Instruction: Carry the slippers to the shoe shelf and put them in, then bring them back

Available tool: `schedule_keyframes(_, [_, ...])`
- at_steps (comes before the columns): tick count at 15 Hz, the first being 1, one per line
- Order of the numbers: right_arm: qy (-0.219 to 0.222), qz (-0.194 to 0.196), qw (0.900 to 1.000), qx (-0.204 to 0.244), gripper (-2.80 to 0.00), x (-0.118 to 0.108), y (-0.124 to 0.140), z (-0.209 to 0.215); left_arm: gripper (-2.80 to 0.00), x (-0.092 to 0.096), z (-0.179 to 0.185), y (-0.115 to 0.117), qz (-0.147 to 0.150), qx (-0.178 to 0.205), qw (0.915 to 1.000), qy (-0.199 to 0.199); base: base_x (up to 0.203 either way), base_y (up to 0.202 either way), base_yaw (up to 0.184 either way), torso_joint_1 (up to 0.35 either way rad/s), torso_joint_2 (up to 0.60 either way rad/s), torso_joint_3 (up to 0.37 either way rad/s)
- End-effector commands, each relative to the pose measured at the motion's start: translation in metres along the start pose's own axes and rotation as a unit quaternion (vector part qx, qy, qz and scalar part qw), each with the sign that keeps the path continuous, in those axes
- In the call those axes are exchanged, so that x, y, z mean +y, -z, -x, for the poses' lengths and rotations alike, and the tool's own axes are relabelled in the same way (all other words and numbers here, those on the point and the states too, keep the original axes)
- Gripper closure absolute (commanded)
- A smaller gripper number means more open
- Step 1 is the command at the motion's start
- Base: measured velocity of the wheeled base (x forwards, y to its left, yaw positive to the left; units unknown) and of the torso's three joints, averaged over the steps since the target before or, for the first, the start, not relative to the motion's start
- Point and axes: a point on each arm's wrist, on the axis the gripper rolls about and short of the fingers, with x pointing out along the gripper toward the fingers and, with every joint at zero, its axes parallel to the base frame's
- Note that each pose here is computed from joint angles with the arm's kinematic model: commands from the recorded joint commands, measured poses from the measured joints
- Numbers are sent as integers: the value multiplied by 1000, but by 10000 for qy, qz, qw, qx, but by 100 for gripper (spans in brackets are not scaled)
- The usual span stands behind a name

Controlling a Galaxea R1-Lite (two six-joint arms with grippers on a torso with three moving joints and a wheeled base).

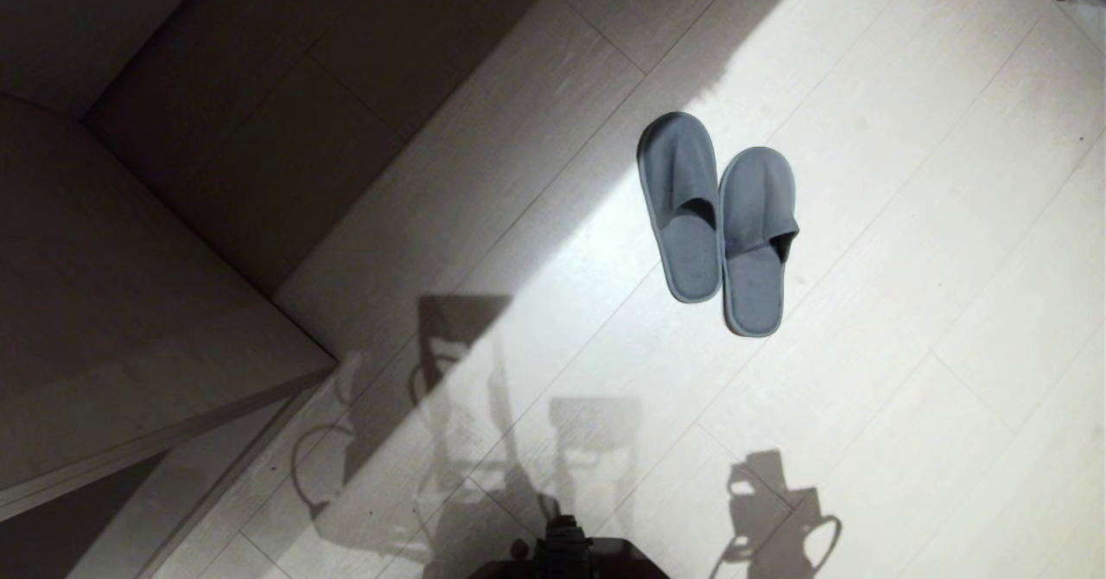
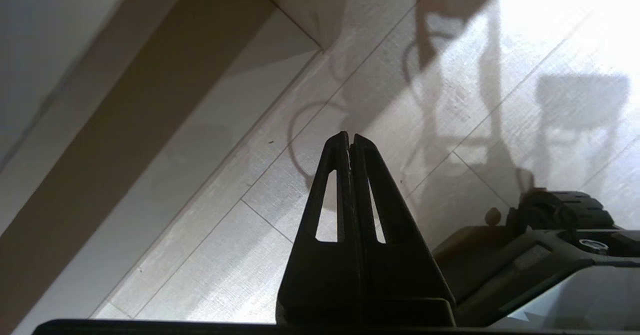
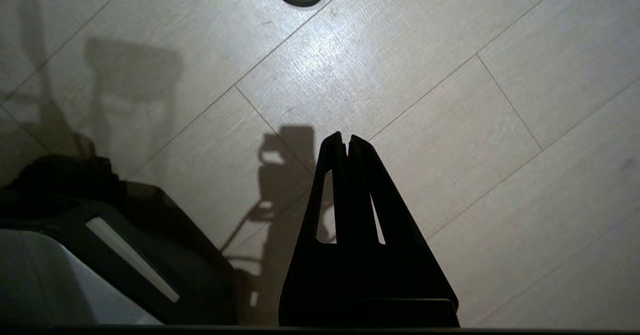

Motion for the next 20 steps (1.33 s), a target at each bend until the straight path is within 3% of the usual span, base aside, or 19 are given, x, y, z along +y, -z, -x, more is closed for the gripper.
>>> schedule_keyframes(1, [2, 7, 10000, -15, 0, 0, 2, 1, 0, 0, 0, 0, 2, 2, 10000, 0, 0, 0, 0, 0, 0, 0])
schedule_keyframes(5, [1, -147, 9999, -7, 0, 0, 2, 1, 0, 0, 0, 0, 24, 2, 10000, -8, 0, 0, 0, 1, 2, 39])
schedule_keyframes(20, [-6, -32, 10000, -8, 0, 0, 2, 1, 0, 0, 0, 0, 17, 2, 10000, 0, 0, 0, 0, 2, 3, 200])
